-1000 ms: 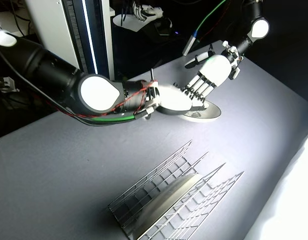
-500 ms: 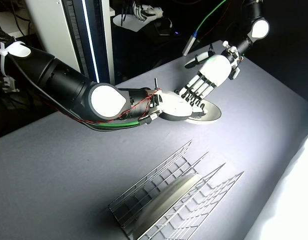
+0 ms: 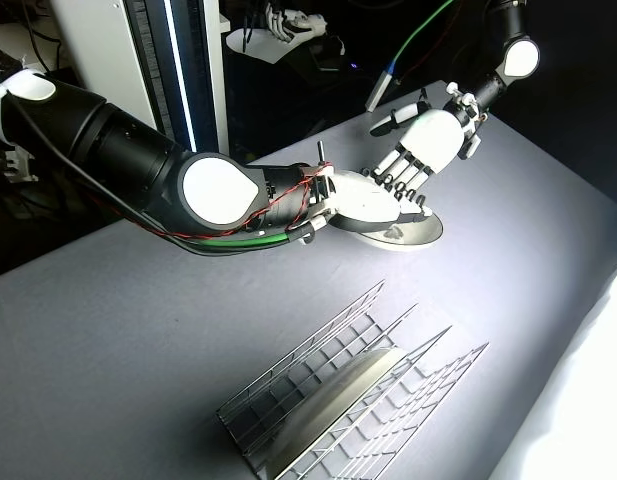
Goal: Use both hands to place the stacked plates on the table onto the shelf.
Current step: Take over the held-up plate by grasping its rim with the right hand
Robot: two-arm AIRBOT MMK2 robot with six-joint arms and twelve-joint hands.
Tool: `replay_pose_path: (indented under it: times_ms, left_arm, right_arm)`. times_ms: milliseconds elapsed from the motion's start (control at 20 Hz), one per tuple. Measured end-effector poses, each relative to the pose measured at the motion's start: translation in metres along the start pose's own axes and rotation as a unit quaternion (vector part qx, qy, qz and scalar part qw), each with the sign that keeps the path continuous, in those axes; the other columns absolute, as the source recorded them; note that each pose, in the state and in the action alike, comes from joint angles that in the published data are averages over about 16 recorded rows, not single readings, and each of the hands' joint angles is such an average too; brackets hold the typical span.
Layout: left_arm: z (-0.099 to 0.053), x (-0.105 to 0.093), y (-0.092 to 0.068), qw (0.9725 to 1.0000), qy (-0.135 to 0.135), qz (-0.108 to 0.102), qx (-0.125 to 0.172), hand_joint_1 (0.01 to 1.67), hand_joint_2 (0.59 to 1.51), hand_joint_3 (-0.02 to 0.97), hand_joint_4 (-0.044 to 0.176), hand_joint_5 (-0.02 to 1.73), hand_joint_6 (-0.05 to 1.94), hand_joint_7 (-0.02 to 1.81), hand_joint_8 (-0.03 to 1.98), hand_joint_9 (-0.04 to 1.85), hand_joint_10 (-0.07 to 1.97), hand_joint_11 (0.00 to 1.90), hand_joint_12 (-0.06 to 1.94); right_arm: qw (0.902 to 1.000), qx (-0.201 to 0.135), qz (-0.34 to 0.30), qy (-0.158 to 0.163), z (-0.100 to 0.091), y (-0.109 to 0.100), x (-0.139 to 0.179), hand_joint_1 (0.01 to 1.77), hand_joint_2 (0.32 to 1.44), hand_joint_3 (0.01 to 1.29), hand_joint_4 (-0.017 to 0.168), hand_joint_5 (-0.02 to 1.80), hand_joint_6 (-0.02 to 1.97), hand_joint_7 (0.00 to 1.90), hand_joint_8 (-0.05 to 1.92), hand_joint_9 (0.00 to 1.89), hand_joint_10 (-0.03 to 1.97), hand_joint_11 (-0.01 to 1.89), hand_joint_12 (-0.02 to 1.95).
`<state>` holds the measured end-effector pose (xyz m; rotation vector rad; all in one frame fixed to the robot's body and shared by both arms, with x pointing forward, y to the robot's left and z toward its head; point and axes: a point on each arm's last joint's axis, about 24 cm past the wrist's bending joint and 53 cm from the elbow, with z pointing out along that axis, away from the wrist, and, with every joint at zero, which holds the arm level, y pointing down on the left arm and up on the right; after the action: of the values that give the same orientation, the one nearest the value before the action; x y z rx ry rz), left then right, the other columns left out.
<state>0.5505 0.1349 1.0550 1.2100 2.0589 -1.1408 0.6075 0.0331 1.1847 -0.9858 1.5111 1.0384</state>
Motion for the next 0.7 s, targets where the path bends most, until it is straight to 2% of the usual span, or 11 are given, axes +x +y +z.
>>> replay_pose_path:
  times_ms: [350, 700]
  left_arm:
    - [-0.0019, -0.0005, 0.0006, 1.0, -0.001, -0.002, 0.001, 0.02, 1.105, 0.019, 0.01, 0.02, 0.02, -0.01, -0.01, 0.02, 0.0, 0.01, 0.02]
    - [-0.0007, 0.0079, 0.0015, 0.9999, 0.003, -0.015, -0.002, 0.02, 1.106, 0.02, 0.01, 0.02, 0.02, -0.02, -0.02, 0.02, 0.0, 0.01, 0.0]
  right_arm:
    - [1.0, 0.0, -0.001, 0.0, -0.0026, 0.001, -0.0007, 0.91, 0.79, 0.02, 0.009, 0.02, 0.03, 0.01, 0.01, 0.02, 0.02, 0.01, 0.0]
    - [1.0, -0.001, -0.001, 0.0, -0.0038, 0.0028, -0.0007, 1.02, 0.89, 0.04, 0.009, 0.02, 0.03, 0.01, 0.01, 0.02, 0.01, 0.02, 0.0]
